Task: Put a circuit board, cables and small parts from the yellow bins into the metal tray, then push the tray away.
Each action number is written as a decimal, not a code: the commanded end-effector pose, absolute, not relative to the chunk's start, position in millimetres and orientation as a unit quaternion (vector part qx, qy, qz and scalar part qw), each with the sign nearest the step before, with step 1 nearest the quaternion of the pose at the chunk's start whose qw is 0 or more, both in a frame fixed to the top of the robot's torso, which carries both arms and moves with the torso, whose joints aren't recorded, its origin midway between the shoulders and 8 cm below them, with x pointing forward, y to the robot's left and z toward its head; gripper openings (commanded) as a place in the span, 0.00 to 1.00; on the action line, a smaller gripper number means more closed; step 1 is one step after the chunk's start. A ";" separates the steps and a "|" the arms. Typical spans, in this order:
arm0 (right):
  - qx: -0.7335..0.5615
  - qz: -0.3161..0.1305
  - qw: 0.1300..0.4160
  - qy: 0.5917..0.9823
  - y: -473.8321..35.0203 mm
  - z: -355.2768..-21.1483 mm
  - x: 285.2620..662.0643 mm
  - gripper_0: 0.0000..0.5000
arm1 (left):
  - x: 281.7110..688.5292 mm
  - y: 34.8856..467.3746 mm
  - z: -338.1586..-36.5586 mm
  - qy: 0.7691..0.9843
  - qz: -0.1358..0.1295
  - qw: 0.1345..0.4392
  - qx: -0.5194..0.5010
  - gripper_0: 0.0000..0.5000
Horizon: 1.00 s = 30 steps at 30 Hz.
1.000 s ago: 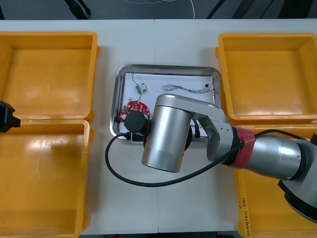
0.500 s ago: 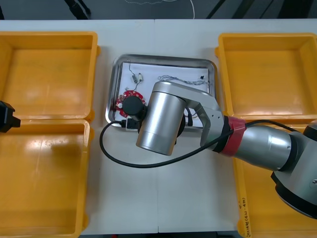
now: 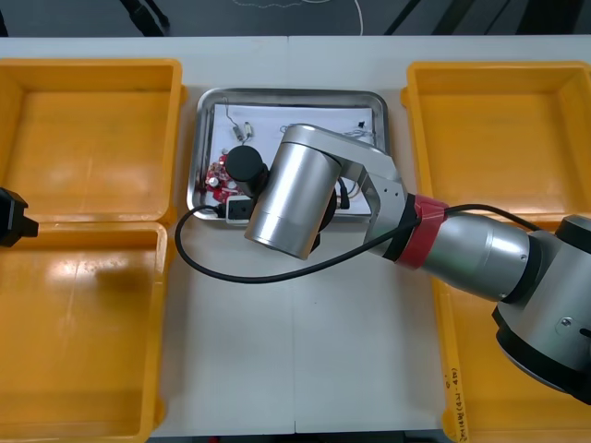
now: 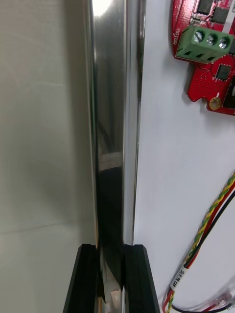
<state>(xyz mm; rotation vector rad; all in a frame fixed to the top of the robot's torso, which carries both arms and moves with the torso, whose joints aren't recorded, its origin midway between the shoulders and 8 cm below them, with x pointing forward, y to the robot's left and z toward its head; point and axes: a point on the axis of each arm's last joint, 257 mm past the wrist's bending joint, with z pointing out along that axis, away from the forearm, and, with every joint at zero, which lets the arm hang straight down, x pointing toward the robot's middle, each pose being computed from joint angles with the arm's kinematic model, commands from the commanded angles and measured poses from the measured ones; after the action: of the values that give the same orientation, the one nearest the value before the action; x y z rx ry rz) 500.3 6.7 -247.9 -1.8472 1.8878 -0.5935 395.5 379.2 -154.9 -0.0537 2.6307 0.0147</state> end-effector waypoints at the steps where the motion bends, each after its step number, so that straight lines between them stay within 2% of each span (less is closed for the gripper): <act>1: -0.672 -0.211 0.240 0.668 27.9 -222.1 514.6 0.00 | 390.2 395.9 -139.0 0.963 0.045 0.263 0.030 1.00; 19: -0.667 -0.214 0.262 0.664 28.8 -214.5 547.4 0.00 | 390.2 395.9 -139.0 0.963 0.045 0.263 0.030 1.00; 30: -0.671 -0.229 0.264 0.654 24.4 -212.1 554.7 0.00 | 390.2 395.9 -139.0 0.963 0.045 0.263 0.030 1.00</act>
<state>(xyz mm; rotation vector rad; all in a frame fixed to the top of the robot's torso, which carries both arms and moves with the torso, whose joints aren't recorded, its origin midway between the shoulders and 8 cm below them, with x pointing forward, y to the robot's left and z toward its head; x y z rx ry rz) 548.3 13.6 -226.7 -1.7912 1.8291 -0.6036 395.5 379.2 -154.8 -0.0535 2.6307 0.0149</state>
